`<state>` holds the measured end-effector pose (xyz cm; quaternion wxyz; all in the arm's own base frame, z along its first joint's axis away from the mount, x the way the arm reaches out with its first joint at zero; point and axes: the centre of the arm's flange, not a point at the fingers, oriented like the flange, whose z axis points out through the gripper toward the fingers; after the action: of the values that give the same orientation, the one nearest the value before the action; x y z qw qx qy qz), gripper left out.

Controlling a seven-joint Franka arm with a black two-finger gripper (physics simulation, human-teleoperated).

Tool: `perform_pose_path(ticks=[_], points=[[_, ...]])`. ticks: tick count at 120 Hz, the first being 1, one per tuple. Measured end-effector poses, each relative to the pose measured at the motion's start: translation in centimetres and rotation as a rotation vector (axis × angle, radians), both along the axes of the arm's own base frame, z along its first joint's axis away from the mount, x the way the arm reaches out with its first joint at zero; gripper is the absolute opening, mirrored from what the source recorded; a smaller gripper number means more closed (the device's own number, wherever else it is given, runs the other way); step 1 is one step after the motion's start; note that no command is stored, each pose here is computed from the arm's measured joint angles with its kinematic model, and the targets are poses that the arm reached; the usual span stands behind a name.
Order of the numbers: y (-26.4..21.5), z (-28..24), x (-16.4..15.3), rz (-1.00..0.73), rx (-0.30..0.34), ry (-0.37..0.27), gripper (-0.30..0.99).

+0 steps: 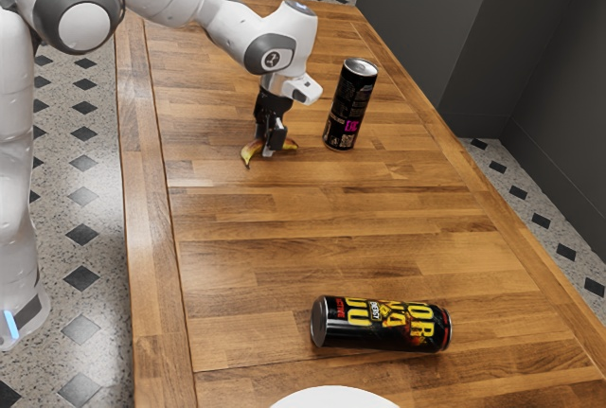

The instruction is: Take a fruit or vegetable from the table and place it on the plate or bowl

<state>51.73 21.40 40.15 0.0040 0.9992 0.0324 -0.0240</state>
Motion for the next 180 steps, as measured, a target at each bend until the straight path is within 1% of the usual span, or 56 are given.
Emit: perform_pose_path(ticks=[12,30,51,85,180], points=[[0.1,0.0,0.0,0.001,0.0,0.001,0.42],[0.1,0.0,0.0,0.003,0.001,0.001,0.46],[0.6,0.2,-0.1,0.011,0.006,-0.006,0.39],[0.6,0.9,0.3,0.006,0.012,-0.02,0.37],[0.2,1.2,0.4,-0.007,0.017,0.006,0.35]])
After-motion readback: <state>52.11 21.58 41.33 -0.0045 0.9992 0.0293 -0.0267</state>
